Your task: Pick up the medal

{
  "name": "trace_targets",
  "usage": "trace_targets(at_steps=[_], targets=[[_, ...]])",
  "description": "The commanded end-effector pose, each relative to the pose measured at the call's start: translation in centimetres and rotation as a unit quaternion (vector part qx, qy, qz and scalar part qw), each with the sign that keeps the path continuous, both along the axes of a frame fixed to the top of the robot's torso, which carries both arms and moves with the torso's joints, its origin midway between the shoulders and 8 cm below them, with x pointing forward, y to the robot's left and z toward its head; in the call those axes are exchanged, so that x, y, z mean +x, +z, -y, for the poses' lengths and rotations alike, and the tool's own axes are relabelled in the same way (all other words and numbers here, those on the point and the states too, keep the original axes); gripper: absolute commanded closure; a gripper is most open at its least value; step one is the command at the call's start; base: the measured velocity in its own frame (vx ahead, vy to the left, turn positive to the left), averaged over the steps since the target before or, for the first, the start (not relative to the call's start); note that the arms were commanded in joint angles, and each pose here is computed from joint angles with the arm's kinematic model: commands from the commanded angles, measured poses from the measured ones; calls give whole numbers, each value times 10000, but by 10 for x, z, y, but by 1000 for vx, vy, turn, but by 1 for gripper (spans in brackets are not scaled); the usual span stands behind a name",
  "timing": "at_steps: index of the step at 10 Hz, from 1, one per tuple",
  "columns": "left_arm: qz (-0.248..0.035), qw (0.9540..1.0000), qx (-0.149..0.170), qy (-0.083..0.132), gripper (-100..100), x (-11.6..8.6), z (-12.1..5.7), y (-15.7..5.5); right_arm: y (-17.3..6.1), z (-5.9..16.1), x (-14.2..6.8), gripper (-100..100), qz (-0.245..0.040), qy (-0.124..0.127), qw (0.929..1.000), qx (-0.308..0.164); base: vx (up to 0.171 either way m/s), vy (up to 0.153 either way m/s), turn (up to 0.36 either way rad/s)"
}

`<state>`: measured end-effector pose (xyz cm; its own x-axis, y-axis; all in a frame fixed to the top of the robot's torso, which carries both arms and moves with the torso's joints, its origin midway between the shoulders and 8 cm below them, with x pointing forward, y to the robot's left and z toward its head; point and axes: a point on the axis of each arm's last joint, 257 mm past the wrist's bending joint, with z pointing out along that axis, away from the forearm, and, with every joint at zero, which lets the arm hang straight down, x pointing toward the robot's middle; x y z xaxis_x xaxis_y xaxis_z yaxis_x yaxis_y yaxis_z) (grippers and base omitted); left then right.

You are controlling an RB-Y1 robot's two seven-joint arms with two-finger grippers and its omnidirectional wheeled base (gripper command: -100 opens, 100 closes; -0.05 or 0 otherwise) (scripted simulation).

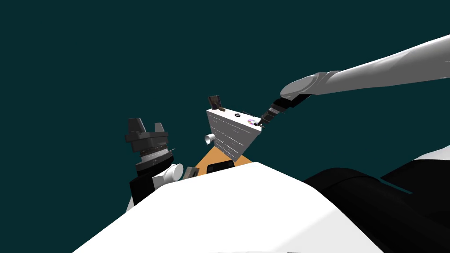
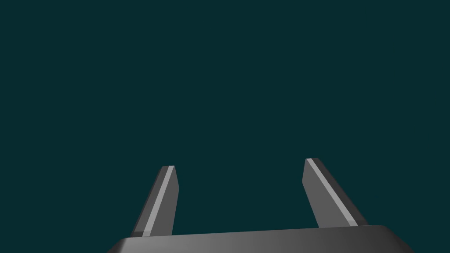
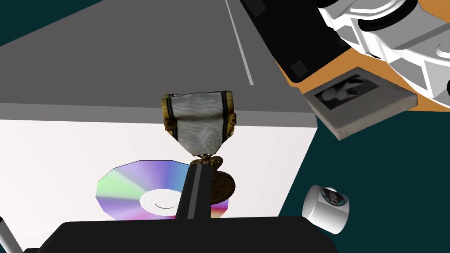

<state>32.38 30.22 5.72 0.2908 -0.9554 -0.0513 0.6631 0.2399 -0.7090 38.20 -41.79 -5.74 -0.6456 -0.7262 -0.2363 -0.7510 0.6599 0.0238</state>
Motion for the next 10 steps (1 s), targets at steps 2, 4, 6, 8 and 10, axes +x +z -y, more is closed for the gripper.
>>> trace_targets(at_steps=[2,4,6,8,10], targets=[[0,10000,0,0,0,0,0,0,0,0,0,100,0,0,10000,0,0,0,0],[0,10000,0,0,0,0,0,0,26,-11,20,-100,404,78,9991,70,-21,2,8],[1,10000,0,0,0,0,0,0,45,-22,33,-100,703,133,9973,185,-97,2,23],[1,10000,0,-1,0,0,0,0,71,-37,49,-100,1133,214,9924,419,-141,-10,49],[1,10000,0,-1,0,0,0,0,96,-51,61,-100,1545,288,9852,686,-211,-5,61]])
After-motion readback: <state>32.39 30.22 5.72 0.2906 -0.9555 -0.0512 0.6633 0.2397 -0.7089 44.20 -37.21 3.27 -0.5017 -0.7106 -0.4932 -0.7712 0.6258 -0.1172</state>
